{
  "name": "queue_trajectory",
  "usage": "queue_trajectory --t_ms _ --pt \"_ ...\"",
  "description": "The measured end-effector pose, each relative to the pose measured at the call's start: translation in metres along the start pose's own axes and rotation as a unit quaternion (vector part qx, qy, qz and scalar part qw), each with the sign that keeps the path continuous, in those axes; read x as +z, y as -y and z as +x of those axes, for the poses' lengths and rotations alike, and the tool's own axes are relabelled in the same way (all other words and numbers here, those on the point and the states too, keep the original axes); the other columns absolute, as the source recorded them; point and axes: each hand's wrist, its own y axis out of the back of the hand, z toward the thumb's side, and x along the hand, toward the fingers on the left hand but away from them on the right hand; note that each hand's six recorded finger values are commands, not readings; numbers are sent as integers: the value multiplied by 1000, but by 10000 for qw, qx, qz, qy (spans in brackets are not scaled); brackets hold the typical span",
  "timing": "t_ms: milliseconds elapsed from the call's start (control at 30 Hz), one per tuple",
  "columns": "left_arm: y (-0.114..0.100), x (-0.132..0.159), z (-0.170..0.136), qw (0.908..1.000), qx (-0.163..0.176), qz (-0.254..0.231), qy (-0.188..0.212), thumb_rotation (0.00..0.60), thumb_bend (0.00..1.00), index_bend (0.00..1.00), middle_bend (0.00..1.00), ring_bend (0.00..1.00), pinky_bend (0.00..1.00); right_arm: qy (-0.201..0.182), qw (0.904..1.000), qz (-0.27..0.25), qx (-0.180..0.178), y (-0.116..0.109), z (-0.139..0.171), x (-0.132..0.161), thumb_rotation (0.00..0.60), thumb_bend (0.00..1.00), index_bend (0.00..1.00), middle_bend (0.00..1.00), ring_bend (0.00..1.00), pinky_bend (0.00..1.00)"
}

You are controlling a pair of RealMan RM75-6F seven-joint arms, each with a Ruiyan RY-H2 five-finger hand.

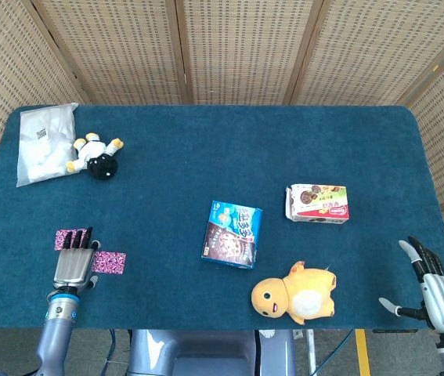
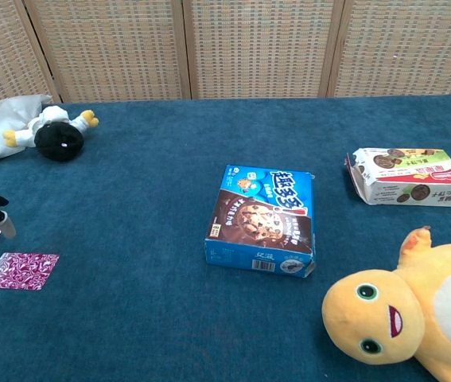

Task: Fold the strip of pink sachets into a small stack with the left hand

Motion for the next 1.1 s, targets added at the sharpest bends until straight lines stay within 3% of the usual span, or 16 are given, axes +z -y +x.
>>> queue_trajectory --t_ms 867,1100 --pt "1 18 13 9998 -148 113 14 600 287 236 0 0 0 4 10000 -19 9 0 0 0 600 106 43 0 0 0" --pt "1 20 12 9998 -119 128 49 600 295 310 0 0 0 6 10000 -23 3 0 -1 0 600 105 43 0 0 0"
